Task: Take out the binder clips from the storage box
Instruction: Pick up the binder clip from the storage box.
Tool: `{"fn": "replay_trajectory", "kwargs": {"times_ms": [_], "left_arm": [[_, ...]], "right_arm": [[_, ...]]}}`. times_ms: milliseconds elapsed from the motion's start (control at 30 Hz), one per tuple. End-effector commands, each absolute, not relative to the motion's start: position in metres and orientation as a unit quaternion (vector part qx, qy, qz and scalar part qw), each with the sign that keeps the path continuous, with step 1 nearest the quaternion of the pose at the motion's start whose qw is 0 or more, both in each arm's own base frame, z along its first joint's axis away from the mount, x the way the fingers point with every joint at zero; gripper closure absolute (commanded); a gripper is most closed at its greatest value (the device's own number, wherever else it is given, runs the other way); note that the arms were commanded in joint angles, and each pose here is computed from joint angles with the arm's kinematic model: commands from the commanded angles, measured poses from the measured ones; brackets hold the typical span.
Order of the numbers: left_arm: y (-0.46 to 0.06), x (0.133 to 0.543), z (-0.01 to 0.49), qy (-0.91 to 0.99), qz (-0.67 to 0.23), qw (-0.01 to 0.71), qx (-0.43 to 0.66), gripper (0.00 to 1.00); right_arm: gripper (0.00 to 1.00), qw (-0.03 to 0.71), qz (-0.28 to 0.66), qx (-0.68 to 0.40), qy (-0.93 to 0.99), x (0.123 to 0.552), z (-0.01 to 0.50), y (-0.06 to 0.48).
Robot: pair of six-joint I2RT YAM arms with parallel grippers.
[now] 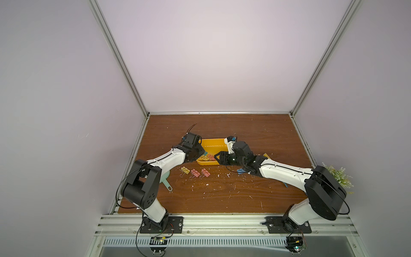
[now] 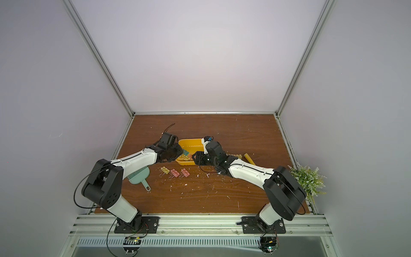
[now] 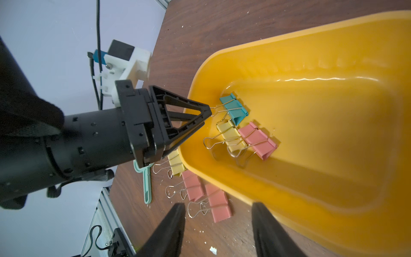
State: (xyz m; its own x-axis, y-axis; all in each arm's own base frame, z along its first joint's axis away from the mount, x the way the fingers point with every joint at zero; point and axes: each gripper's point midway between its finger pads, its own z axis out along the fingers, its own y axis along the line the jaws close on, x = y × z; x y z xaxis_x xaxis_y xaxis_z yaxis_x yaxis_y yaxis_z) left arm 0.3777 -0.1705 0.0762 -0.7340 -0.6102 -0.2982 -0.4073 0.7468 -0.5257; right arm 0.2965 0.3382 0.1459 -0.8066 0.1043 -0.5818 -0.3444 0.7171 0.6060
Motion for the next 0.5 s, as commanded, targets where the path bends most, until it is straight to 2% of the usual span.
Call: {"fn": "replay_trajectory", "kwargs": {"times_ms": [0, 233, 333, 467], "left_arm": [[-0.164, 0.39, 0.078, 0.897, -0.212, 0.249, -0.298, 0.68], [-0.168, 0.399, 0.073, 0.885, -0.228, 0.251, -0.319, 0.79], [-0.171, 0.403, 0.074, 0.882, -0.236, 0.252, -0.321, 0.88], [-0.176, 0.406, 0.076, 0.876, -0.25, 0.254, -0.325, 0.91]], "right_arm": [[0.45, 0.322, 0.378, -0.077, 0.864, 0.302, 0.165, 0.345], [0.45, 0.323, 0.374, -0.08, 0.866, 0.303, 0.165, 0.344], [0.45, 0.323, 0.374, -0.08, 0.865, 0.302, 0.166, 0.344], [0.45, 0.323, 0.372, -0.08, 0.867, 0.302, 0.165, 0.343]]}}
